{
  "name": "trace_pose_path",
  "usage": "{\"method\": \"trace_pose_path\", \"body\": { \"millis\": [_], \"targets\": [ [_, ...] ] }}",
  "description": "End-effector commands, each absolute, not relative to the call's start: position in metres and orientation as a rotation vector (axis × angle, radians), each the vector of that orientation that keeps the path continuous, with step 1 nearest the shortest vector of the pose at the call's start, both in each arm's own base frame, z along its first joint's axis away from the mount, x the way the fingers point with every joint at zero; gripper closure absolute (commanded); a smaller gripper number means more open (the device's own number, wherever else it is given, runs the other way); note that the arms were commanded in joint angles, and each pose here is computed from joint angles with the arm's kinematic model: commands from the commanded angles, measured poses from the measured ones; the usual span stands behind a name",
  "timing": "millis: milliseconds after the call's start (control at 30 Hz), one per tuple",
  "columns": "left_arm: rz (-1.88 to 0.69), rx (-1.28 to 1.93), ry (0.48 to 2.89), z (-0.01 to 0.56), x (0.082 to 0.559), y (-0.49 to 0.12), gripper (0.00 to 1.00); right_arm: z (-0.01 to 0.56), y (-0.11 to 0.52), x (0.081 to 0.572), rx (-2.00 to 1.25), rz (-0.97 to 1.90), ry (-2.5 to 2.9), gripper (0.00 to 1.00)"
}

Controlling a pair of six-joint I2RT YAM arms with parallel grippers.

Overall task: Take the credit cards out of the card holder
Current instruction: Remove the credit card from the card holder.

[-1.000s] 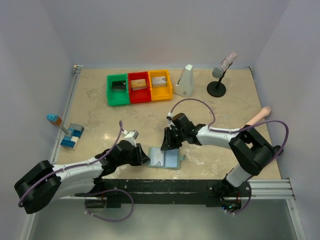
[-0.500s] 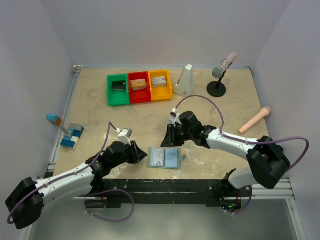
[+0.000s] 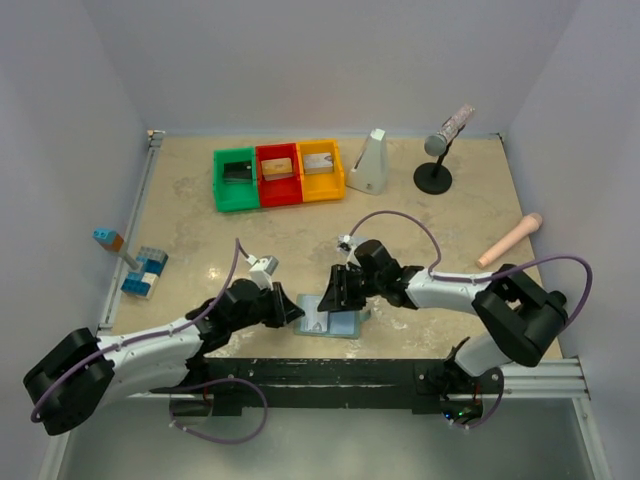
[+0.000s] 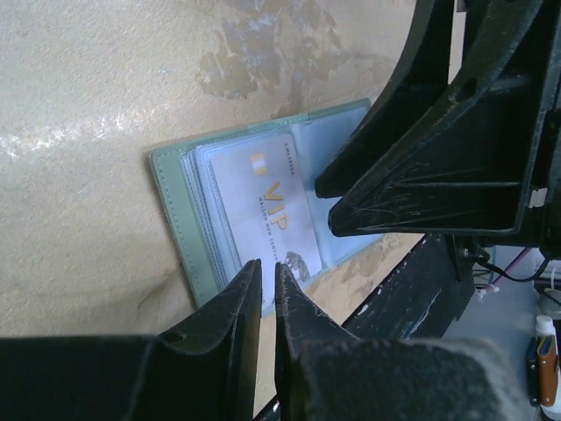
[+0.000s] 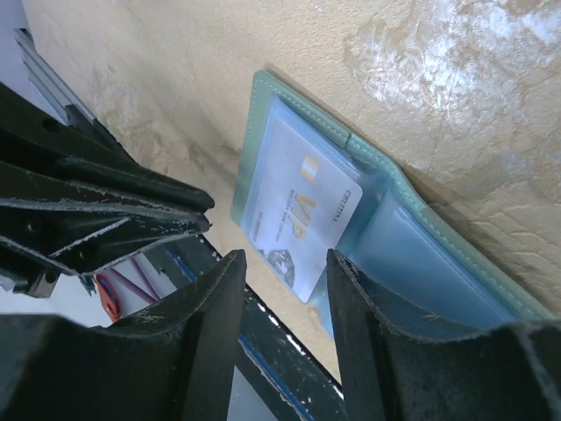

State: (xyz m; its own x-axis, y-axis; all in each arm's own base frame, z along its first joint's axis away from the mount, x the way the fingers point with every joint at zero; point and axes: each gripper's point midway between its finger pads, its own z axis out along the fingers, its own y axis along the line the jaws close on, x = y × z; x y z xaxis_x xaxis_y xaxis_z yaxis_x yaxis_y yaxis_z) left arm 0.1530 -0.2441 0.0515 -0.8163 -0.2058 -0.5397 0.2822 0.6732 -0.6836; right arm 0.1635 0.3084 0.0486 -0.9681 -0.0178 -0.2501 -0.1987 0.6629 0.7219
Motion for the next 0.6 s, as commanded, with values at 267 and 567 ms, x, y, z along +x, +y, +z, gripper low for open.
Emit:
{"method": "trace_pose_path", "body": {
  "millis": [267, 567],
  "targets": [
    [-1.1, 0.096, 2.242, 0.057, 0.161, -0.255, 0.89, 0.031, 0.312, 0.166, -0.124, 1.189, 2.662, 0.56],
    [-1.038, 0.079, 2.297, 0.039, 0.161, -0.249, 0.95, 0.032, 0.312, 0.165, -0.127, 1.201, 2.656, 0.59]
  ]
}}
